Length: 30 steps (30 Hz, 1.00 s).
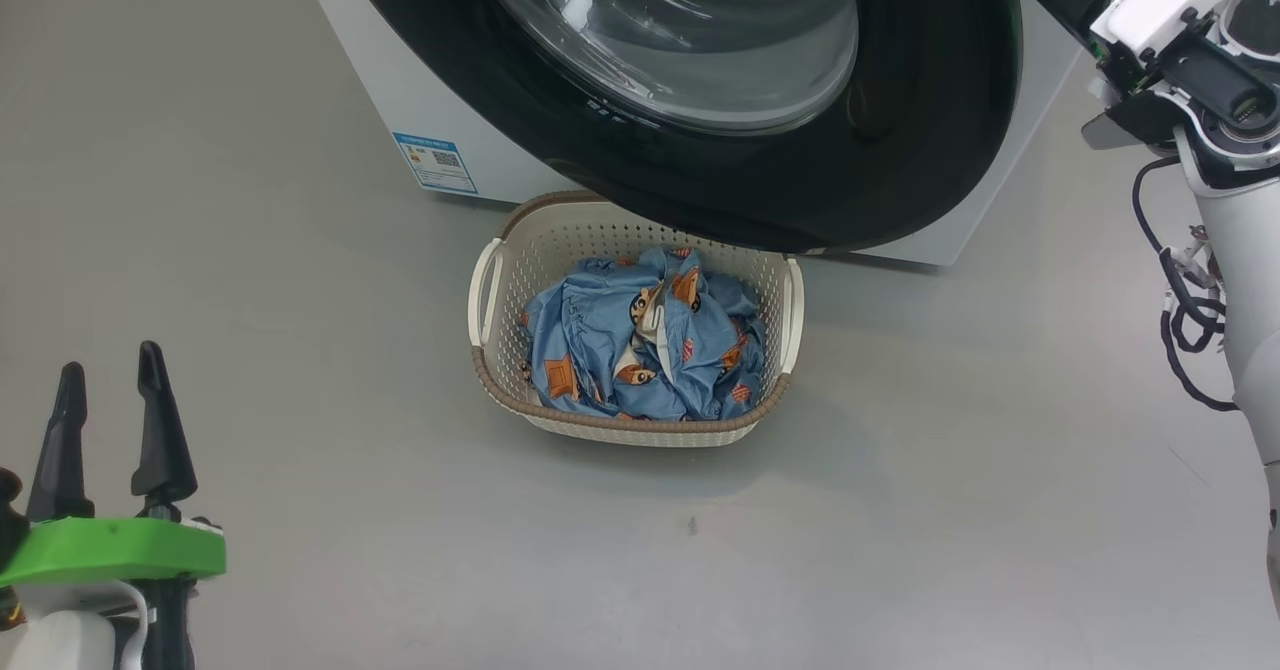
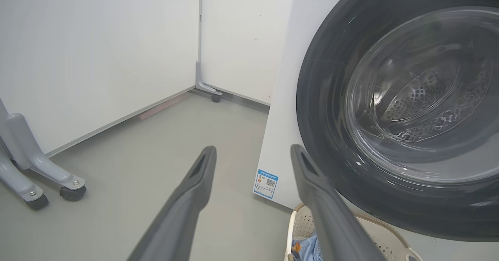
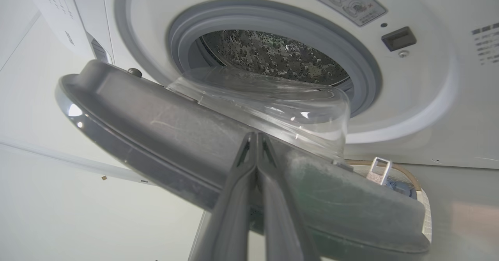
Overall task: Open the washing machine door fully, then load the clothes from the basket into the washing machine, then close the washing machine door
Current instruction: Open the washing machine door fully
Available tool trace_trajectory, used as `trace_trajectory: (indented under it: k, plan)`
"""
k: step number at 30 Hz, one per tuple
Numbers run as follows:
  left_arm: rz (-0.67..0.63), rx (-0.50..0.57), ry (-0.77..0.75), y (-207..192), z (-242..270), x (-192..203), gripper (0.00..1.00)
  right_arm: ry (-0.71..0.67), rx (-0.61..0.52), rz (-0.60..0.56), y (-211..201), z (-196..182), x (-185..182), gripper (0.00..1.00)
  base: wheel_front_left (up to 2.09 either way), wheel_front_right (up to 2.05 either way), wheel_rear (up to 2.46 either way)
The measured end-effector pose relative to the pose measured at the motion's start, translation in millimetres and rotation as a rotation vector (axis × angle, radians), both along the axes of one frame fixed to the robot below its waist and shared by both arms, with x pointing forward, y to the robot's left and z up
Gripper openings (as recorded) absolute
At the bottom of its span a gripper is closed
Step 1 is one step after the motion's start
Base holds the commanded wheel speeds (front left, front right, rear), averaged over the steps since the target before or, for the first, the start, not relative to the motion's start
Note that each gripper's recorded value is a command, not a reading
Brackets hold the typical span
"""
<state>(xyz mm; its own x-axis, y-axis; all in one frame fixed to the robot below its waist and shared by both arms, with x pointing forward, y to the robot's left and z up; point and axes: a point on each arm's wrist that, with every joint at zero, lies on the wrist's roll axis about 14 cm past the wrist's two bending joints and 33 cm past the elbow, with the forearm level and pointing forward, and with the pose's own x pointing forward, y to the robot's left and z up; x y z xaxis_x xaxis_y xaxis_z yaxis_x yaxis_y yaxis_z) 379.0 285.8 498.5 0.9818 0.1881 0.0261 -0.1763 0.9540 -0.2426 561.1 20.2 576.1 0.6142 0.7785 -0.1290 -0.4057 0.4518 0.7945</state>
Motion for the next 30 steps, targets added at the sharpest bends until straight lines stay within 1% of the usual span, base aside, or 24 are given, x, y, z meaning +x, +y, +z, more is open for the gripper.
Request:
trace_trajectory:
  k: [7,16,30]
  plan:
    - [0.004,0.002,-0.005,1,2,-6,1.00,0.005,-0.004,0.048,7,3,-17,0.00,0.00,0.00,0.00]
    - [0.004,-0.003,-0.013,-1,4,-15,1.00,0.044,-0.039,0.104,8,-5,-42,0.00,0.00,0.00,0.00]
    - [-0.010,0.014,-0.026,-5,10,-23,1.00,0.031,-0.076,0.207,20,0,-77,0.00,0.00,0.00,0.00]
